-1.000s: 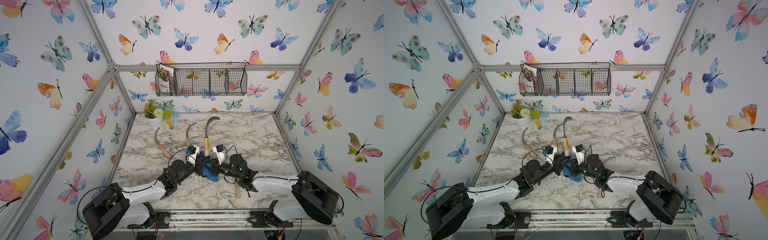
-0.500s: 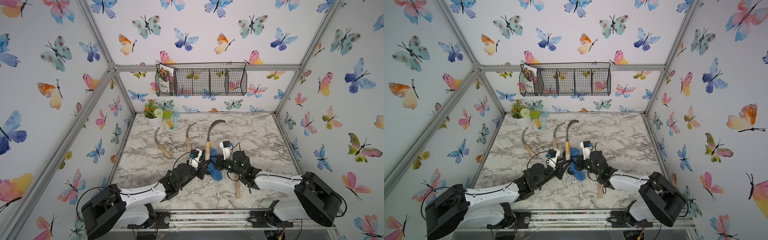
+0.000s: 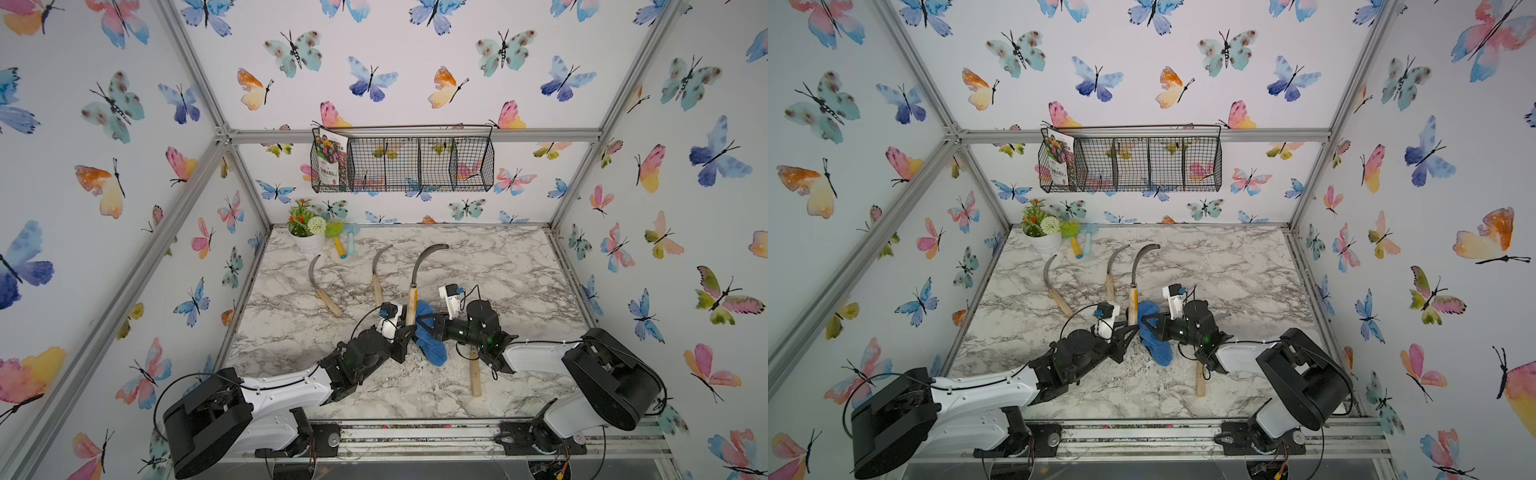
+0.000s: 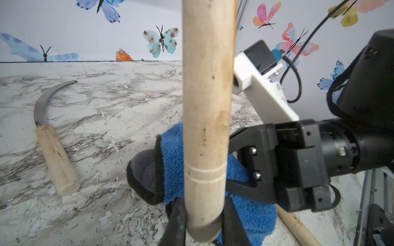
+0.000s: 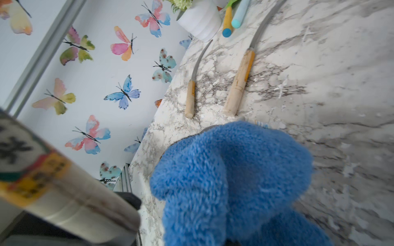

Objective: Wipe small sickles with rags
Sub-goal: Wipe the small sickle.

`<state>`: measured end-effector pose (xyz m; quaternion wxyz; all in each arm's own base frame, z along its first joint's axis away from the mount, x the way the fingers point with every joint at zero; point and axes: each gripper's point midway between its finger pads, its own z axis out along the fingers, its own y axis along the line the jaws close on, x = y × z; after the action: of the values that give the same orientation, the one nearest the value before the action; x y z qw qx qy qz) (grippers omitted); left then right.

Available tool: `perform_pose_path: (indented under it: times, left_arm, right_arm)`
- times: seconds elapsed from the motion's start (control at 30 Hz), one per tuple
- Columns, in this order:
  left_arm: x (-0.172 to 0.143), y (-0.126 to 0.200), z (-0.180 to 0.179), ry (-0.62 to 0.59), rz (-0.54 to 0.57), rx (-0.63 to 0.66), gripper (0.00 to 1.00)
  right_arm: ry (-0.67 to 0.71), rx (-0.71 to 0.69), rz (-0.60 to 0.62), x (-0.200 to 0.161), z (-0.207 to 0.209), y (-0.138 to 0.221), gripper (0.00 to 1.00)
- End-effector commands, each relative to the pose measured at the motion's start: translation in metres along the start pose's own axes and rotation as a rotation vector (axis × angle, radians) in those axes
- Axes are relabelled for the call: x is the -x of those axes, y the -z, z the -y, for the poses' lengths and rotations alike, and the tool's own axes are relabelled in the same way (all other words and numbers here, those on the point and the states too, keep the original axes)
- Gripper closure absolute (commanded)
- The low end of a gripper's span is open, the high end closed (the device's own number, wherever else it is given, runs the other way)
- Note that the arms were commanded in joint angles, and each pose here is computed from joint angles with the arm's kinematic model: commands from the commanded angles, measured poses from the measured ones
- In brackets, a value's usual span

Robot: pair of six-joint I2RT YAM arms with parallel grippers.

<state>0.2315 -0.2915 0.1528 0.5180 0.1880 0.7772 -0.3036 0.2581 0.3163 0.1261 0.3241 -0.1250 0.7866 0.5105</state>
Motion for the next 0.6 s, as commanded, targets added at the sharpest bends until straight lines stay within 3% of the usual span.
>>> perform_pose_path:
  times: [0.0, 0.27, 0.57]
  left_arm:
    - [0.013, -0.003, 0.006, 0.012, 0.028, -0.006, 1.00]
    - [0.009, -0.009, 0.006, -0.001, 0.010, 0.003, 1.00]
    - [0.005, -0.014, 0.006, -0.003, -0.010, 0.007, 1.00]
  right_arm:
    - [0.061, 0.172, 0.009, 0.011, -0.038, -0.001, 0.98]
    - [0.071, 0.239, -0.007, 0.004, -0.048, 0.001, 0.98]
    - [0.107, 0.230, 0.053, 0.026, -0.059, 0.007, 0.97]
